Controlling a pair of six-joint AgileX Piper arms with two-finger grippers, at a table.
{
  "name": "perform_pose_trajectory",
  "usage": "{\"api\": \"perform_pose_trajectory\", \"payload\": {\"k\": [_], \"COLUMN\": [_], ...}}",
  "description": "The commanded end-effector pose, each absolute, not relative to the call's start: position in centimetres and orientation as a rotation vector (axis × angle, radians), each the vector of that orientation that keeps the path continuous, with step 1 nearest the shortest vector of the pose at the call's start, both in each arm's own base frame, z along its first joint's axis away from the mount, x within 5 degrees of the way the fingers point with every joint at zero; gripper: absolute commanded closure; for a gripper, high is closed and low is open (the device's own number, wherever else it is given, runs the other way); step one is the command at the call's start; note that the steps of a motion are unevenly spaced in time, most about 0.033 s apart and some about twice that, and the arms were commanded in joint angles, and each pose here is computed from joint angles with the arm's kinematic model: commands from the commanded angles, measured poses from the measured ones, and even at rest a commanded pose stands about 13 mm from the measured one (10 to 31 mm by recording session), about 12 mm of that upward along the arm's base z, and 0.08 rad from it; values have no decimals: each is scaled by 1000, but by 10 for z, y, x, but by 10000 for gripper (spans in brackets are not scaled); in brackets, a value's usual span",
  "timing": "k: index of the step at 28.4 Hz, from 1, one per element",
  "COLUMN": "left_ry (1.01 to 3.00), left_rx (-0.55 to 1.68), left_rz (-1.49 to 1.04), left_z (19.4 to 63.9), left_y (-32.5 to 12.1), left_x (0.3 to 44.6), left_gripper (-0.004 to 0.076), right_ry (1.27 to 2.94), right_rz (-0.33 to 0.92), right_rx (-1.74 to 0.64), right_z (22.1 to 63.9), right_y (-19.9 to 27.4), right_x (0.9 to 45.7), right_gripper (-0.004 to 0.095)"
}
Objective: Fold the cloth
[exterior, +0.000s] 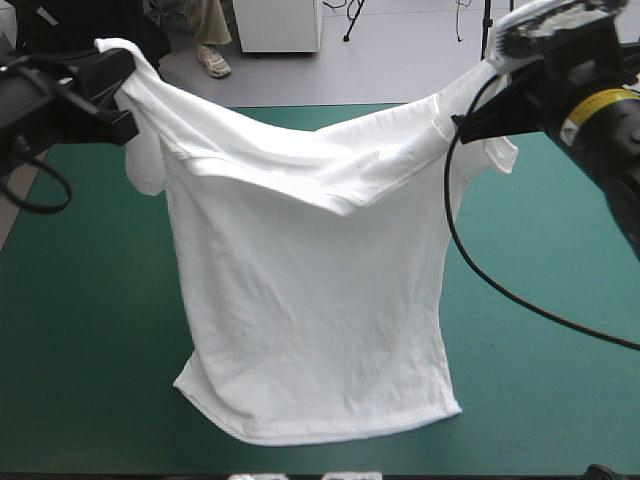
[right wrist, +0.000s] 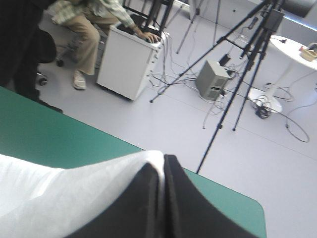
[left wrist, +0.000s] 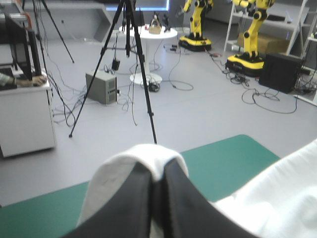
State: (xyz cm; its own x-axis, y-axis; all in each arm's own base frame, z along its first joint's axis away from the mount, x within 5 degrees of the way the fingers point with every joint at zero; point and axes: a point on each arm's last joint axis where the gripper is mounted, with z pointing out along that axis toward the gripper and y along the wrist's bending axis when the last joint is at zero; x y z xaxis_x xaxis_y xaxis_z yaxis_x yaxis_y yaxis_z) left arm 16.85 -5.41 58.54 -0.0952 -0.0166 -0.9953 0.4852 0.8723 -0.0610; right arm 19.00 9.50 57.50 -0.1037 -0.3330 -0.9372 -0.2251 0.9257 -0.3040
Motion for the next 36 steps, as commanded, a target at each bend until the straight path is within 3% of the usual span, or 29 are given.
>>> {"api": "perform_pose_trajectory", "payload": {"k": [1,5,12,19,28,32,36], "left_ry": [1605,1703,1863,1998,2158,2189,2198], "left_rx": [316,277,225,207,300,318,317], "left_rz": [-456,-459,-468,-482,-476,-455,-456], "left_z": [578,544,478,425,382,376,372], "left_y": [-58,-63,-70,-75,-79,-79,-79], "left_x": [217,285,368,413,430,432,434], "left_gripper": [733,733,733,733,722,647,479], "right_ry": [1605,1681,1780,1935,2149,2188,2220], "right_rz": [-220,-293,-214,-141,-97,-63,-21], "right_rx": [-394,-380,-324,-319,-466,-443,-398], "right_z": [575,546,508,461,384,362,351], "right_y": [98,102,96,93,107,101,87], "right_x": [226,283,340,384,414,419,422], "right_gripper": [925,925,925,925,925,925,837]}}
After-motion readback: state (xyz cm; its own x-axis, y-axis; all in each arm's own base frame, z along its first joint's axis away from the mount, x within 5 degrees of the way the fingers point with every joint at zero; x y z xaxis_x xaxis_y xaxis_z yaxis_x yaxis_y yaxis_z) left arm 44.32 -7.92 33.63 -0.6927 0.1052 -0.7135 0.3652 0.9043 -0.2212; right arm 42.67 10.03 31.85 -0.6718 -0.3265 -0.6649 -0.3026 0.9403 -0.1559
